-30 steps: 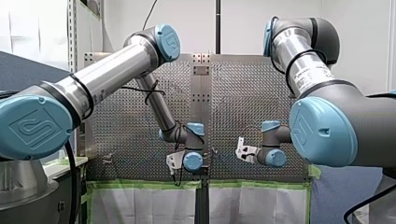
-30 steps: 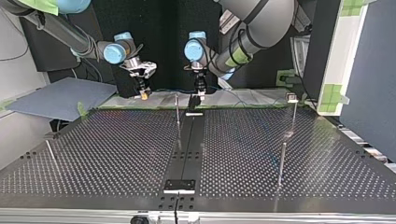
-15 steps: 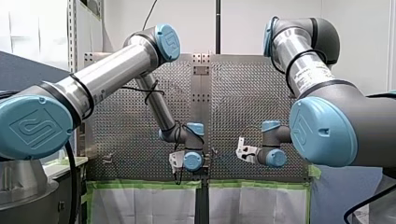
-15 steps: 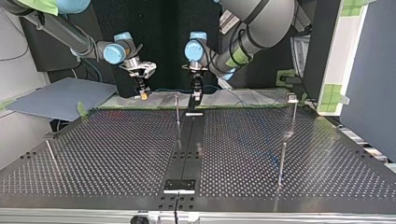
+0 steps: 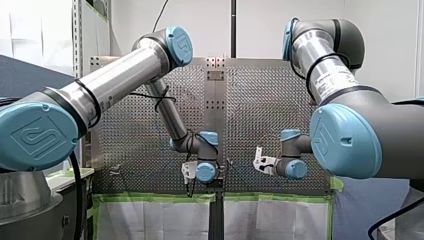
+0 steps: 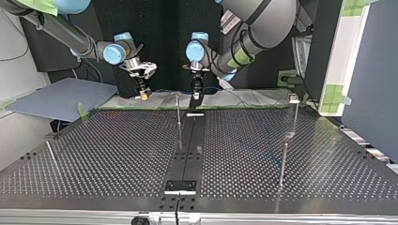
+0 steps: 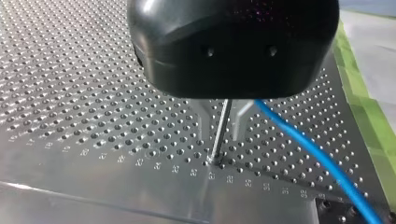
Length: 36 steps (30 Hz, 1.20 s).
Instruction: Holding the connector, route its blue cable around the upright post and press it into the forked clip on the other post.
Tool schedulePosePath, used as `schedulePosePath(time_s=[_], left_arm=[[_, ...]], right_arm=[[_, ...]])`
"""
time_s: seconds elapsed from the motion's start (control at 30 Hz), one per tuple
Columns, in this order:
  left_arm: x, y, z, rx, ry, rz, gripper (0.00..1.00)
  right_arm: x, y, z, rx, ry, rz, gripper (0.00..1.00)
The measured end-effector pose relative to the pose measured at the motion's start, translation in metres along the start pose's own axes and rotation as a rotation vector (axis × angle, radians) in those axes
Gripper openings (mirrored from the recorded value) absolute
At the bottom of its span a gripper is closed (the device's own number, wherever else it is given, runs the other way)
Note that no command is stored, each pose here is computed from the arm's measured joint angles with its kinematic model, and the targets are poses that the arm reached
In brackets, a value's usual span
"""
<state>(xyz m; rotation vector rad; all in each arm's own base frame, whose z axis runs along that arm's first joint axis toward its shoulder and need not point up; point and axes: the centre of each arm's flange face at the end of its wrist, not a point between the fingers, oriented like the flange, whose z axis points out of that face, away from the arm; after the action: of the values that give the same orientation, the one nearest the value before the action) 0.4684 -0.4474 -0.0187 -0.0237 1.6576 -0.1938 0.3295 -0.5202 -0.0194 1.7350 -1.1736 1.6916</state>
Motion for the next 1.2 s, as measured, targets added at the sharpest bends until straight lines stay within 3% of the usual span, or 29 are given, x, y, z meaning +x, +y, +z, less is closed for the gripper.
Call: schedulePosePath(time_s=[0.43, 0.47, 1.2], left_arm=[[0.002, -0.006, -0.001, 0.053, 0.018, 0.028, 0.11], [0.001, -0.006, -0.001, 0.055, 0.019, 0.029, 0.01], [-0.001, -0.012, 0.002, 0.077, 0.02, 0.031, 0.01]], right_arm=[[0.002, 0.006, 0.0, -0.012, 0.004, 0.001, 0.0], [0.002, 0.007, 0.0, -0.014, 0.004, 0.002, 0.0], [0.002, 0.011, -0.001, -0.023, 0.001, 0.006, 0.0]])
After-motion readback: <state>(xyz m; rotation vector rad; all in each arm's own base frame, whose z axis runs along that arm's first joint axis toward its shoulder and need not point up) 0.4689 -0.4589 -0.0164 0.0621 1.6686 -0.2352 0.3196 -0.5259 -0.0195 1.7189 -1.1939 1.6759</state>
